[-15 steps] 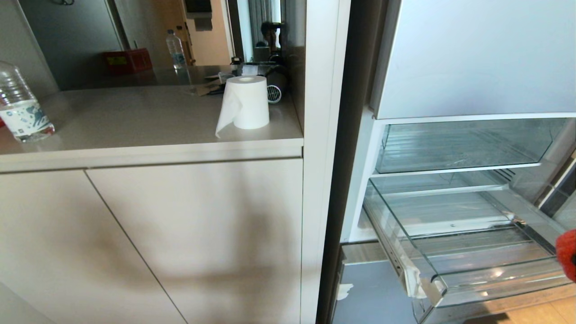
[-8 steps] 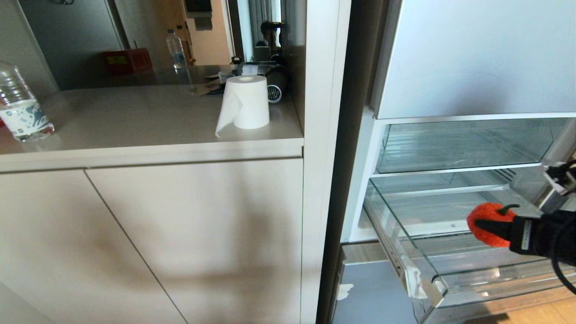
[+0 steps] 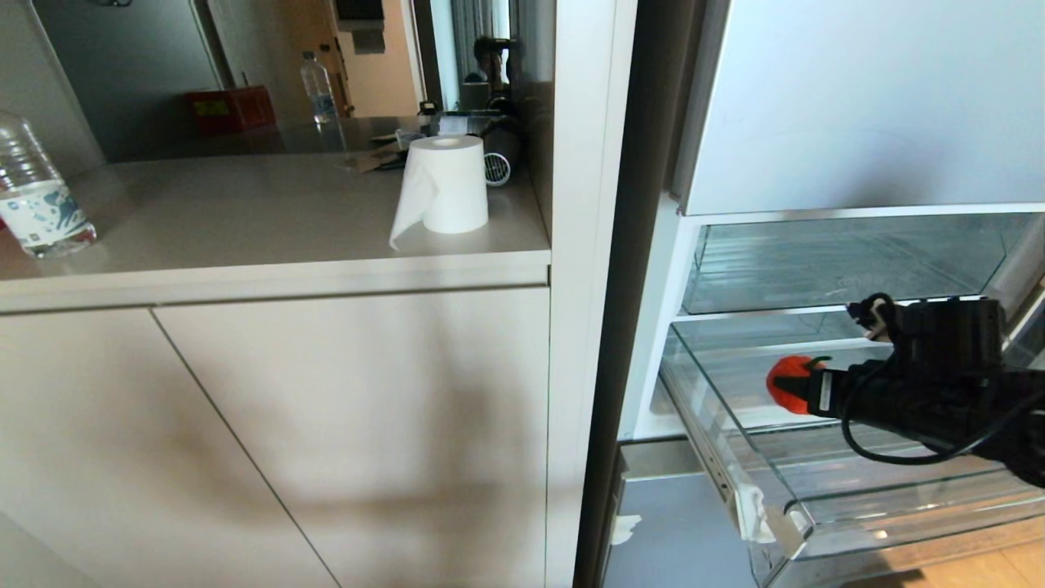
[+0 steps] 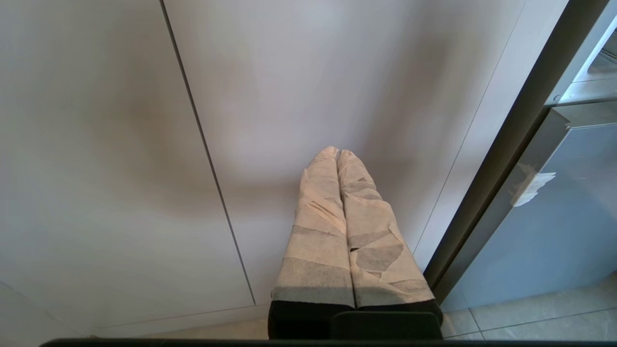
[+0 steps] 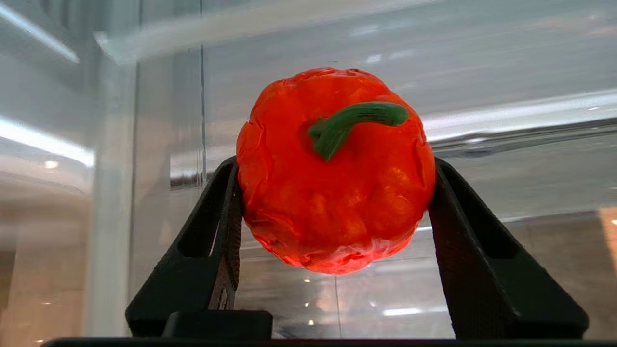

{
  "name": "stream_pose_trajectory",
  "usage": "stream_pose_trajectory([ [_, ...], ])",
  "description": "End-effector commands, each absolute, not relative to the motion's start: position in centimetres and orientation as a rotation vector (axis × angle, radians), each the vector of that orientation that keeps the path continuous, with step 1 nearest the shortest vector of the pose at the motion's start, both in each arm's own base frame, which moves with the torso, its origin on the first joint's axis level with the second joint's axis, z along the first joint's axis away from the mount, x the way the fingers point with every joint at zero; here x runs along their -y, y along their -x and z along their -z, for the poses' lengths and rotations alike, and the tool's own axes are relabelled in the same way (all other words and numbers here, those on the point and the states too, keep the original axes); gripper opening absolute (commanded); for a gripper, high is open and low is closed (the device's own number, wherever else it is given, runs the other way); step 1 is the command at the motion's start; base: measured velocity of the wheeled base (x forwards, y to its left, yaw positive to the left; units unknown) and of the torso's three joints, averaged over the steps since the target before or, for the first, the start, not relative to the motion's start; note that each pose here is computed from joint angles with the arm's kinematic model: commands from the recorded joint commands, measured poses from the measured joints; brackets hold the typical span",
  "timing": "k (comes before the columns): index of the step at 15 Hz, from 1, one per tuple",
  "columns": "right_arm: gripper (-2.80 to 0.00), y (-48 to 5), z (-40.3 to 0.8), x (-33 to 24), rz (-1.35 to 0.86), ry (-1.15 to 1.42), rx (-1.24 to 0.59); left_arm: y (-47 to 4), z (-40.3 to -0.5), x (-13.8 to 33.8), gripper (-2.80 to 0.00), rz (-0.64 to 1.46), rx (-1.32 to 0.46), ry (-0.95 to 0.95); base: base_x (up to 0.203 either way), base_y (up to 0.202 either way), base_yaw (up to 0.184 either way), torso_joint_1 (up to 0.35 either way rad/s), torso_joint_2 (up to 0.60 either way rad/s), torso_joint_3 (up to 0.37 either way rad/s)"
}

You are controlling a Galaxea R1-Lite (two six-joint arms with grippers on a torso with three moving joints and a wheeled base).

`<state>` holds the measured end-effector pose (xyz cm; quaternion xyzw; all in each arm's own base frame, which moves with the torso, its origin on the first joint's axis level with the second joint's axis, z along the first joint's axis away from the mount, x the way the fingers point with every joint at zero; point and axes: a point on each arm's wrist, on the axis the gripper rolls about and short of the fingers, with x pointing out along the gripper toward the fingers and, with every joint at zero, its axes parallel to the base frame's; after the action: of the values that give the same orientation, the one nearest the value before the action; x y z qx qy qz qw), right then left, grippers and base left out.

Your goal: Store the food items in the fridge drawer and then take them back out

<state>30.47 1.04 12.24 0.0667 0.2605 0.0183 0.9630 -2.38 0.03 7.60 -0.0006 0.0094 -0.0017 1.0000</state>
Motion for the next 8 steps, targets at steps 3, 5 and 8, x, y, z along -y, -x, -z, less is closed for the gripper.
stream_pose_trajectory([
  [3, -2.8, -32.1, -9.1, -1.4, -0.04, -0.132, -0.616, 2.4, -7.6, 0.0, -2.8, 0.003, -0.018, 0.001, 0.0, 0.0, 0.0, 0.0, 0.0, 0.0],
  [5, -2.8, -32.3, -8.6, -1.4, -0.035, -0.14, -0.632, 2.4, -7.6, 0.0, -2.8, 0.003, -0.018, 0.001, 0.0, 0.0, 0.0, 0.0, 0.0, 0.0],
  [8, 0.0, -32.5, -8.4, -1.4, -0.03, -0.148, -0.637, 2.4, -7.6, 0.0, -2.8, 0.003, -0.018, 0.001, 0.0, 0.0, 0.0, 0.0, 0.0, 0.0],
])
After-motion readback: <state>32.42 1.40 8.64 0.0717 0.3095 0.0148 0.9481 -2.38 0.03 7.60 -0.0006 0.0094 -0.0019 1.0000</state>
